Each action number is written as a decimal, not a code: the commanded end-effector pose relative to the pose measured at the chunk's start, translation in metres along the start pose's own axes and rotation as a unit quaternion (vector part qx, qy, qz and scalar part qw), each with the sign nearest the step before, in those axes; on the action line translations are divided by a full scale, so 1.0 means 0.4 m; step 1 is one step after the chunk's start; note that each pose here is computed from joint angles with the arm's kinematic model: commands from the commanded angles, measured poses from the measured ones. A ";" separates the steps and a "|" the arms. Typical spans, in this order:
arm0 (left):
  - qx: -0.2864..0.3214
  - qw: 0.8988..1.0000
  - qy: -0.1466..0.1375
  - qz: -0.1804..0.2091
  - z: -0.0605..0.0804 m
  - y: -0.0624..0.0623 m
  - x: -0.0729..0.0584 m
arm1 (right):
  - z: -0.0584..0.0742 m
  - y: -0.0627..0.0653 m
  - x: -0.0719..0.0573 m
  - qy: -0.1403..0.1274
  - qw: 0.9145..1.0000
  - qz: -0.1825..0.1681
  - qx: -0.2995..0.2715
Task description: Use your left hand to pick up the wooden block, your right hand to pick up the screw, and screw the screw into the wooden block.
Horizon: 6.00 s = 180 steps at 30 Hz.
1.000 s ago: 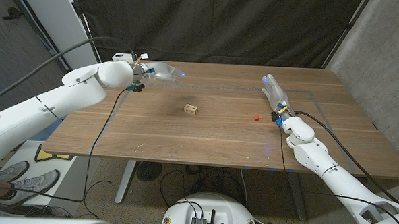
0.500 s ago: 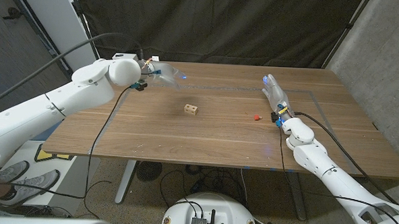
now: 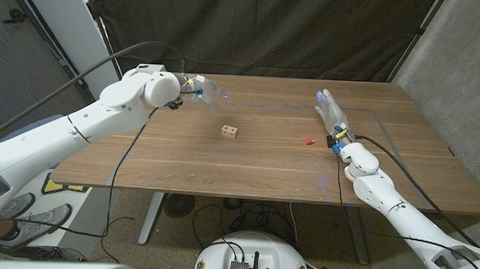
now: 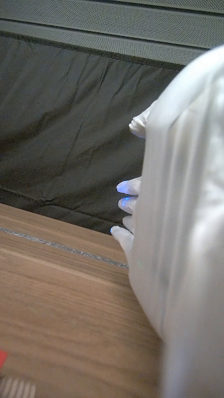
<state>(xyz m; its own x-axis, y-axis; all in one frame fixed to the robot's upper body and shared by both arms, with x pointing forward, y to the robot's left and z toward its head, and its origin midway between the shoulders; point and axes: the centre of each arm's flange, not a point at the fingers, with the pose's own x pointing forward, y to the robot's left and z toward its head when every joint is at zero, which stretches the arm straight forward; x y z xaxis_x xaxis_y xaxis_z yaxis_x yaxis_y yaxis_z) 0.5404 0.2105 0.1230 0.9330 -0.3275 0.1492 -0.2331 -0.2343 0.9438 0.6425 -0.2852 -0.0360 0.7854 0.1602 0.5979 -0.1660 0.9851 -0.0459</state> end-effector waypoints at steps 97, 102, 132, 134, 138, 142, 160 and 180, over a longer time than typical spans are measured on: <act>0.060 0.998 0.033 0.013 0.149 -0.232 0.139 | -0.058 -0.007 -0.021 0.029 0.999 -0.034 0.028; 0.059 0.998 0.034 0.008 0.150 -0.241 0.147 | -0.063 -0.007 -0.024 0.031 0.998 -0.037 0.030; 0.057 0.998 0.022 0.013 0.170 -0.259 0.185 | -0.079 -0.020 -0.025 0.037 0.998 -0.047 0.034; 0.058 0.998 0.019 0.014 0.172 -0.259 0.185 | -0.080 -0.021 -0.025 0.038 0.998 -0.047 0.034; 0.058 0.998 0.021 0.014 0.173 -0.257 0.185 | -0.082 -0.023 -0.026 0.039 0.997 -0.048 0.035; 0.059 0.998 0.019 0.011 0.172 -0.258 0.184 | -0.086 -0.024 -0.026 0.039 0.997 -0.049 0.037; 0.076 0.997 0.030 0.012 0.168 -0.262 0.169 | -0.092 -0.023 -0.026 0.042 0.997 -0.047 0.042; 0.094 0.995 0.030 0.019 0.171 -0.264 0.167 | -0.100 -0.023 -0.026 0.044 0.997 -0.051 0.046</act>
<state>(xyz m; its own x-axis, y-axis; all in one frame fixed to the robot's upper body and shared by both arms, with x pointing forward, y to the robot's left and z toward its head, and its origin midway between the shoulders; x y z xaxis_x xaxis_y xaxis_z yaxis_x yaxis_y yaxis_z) 0.6087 0.1513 0.0133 0.9375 -0.2873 0.1964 -0.3008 -0.3854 0.8723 0.6585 -0.2933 -0.0733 0.8484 0.0698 0.5247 -0.1331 0.9875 0.0840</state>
